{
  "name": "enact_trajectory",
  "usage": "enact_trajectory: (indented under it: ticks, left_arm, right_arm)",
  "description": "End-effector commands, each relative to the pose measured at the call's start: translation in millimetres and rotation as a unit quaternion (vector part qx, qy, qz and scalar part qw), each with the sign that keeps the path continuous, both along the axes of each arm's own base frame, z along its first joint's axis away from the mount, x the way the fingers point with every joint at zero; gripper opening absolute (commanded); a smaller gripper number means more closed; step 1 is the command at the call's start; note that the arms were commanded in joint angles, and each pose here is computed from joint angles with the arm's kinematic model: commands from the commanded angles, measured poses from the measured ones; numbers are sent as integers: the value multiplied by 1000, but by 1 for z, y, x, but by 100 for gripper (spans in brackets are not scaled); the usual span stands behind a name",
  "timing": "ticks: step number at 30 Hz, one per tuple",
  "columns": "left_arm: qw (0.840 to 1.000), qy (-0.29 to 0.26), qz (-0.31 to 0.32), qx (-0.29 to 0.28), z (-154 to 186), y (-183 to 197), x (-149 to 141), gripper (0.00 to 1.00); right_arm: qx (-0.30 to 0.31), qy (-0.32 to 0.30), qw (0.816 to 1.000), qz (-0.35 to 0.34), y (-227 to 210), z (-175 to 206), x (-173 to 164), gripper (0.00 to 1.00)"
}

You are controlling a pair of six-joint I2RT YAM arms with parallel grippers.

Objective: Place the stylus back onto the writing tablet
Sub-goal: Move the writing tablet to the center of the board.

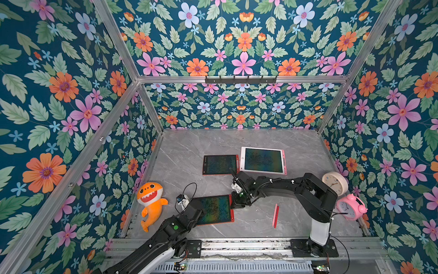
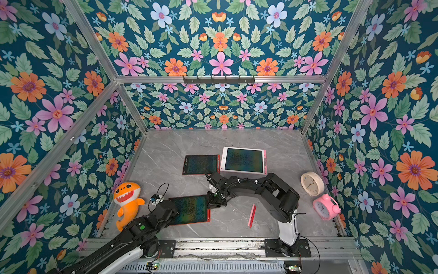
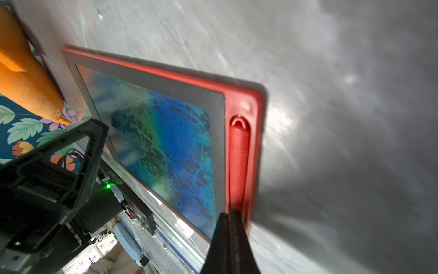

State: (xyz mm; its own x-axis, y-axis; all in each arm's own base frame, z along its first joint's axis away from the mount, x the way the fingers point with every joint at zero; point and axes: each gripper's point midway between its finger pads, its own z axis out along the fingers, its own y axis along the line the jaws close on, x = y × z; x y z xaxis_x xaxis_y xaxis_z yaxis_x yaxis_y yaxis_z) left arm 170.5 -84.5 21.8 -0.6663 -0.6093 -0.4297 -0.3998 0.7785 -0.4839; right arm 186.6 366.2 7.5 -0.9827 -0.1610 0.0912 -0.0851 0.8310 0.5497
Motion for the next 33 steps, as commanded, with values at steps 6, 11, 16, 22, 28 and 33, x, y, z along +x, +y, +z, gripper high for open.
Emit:
enact_trajectory:
  ticks: [6,11,16,22,28,33]
  left_arm:
    - [999,7,-4,42,5,10,-2,0]
    - [998,-14,-14,54,24,4,11,0]
    - [997,-41,-32,60,45,-10,28,2]
    - [993,-62,-49,82,70,-22,47,41]
    - [983,-88,-112,117,102,-45,79,85]
    - [972,-95,-165,135,121,-59,108,83]
  right_arm:
    - [-228,-11,973,-37,-90,-30,-8,0]
    - [-237,-33,970,-39,-103,-10,-1,0]
    - [-216,-50,974,-52,-114,9,2,9]
    - [-129,-101,984,-73,-111,69,8,32]
    - [-111,-103,978,-142,-154,97,3,48]
    - [-151,-62,967,-196,-213,78,-24,50]
